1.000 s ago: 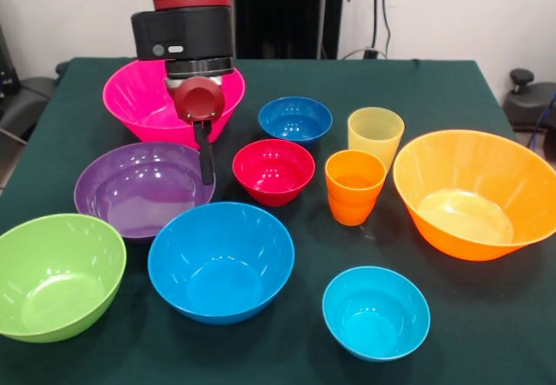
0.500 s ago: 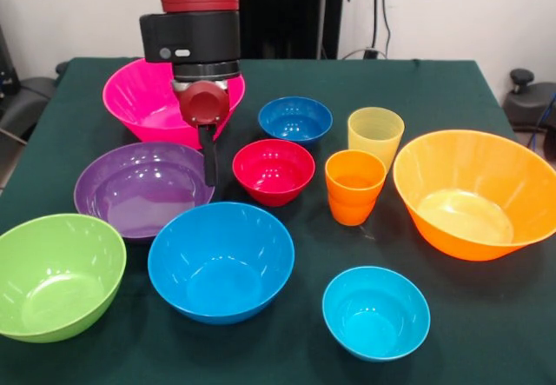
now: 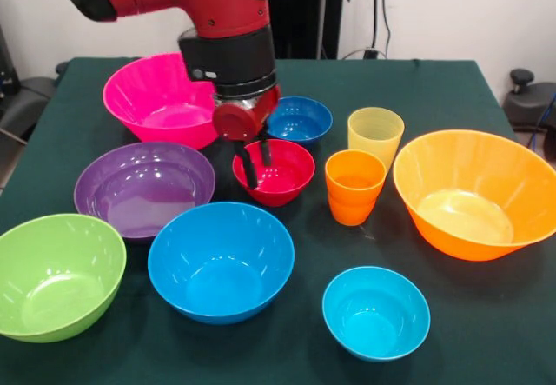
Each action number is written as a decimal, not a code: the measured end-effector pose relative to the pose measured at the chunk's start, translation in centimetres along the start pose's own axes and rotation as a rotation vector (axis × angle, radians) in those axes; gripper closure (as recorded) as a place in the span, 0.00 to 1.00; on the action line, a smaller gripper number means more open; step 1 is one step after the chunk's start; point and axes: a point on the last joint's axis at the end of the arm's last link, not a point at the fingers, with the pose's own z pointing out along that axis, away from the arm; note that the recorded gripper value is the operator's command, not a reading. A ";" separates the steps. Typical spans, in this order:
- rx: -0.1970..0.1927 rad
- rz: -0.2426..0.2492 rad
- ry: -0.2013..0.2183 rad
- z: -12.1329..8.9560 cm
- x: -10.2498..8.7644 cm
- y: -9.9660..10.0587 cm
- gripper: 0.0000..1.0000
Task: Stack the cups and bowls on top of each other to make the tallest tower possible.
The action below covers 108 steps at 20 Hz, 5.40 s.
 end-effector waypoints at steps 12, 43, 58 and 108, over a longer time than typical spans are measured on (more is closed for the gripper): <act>-0.014 0.412 -0.032 1.7 -3.0 1.5 0.00; 0.140 0.752 -0.018 -7.4 14.8 -9.8 0.00; 0.137 0.720 -0.085 -7.2 11.5 -11.0 0.00; 0.225 0.349 0.216 -5.9 14.5 -14.0 0.00</act>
